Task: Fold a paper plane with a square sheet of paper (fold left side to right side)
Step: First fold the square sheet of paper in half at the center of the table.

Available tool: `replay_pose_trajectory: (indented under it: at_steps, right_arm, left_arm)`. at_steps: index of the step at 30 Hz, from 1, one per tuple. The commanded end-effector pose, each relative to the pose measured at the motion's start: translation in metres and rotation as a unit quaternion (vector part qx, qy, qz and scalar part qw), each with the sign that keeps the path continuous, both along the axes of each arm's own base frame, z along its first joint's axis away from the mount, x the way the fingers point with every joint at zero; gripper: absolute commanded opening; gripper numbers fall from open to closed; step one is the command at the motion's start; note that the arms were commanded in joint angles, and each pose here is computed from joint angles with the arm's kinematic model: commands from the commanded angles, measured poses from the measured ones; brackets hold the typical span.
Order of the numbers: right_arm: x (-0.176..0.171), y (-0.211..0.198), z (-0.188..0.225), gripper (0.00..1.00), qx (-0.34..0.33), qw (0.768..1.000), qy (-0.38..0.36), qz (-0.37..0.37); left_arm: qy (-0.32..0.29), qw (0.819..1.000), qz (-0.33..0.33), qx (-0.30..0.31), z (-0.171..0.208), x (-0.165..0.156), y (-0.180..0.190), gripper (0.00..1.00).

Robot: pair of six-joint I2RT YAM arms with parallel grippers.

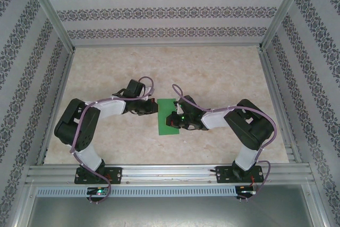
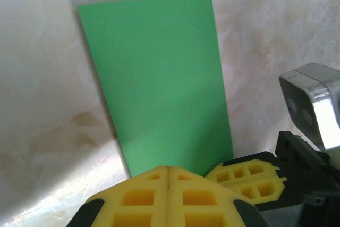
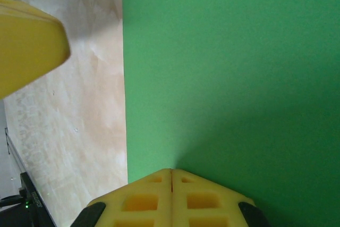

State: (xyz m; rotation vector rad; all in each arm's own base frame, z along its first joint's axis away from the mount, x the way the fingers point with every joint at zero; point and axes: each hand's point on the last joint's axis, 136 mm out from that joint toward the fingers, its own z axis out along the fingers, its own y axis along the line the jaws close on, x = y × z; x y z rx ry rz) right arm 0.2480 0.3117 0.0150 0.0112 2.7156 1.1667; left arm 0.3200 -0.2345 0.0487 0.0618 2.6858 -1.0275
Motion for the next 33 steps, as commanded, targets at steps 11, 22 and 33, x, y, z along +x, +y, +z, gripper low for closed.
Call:
replay_pose_trajectory:
  at_steps: [11,22,33]
  right_arm:
    - [-0.017,-0.018,-0.035,0.04,-0.066,0.997,0.042,-0.003]
    - [0.007,-0.008,0.031,0.21,-0.016,1.0,-0.01,0.001]
    - [-0.019,-0.059,0.022,0.39,-0.05,0.998,0.025,-0.02]
  left_arm:
    - [0.031,0.999,-0.015,0.031,-0.031,-0.011,-0.006,0.0]
    - [0.038,0.997,-0.013,0.06,-0.041,-0.019,0.005,0.0]
    - [0.035,0.998,-0.013,0.057,-0.039,-0.02,0.004,0.0]
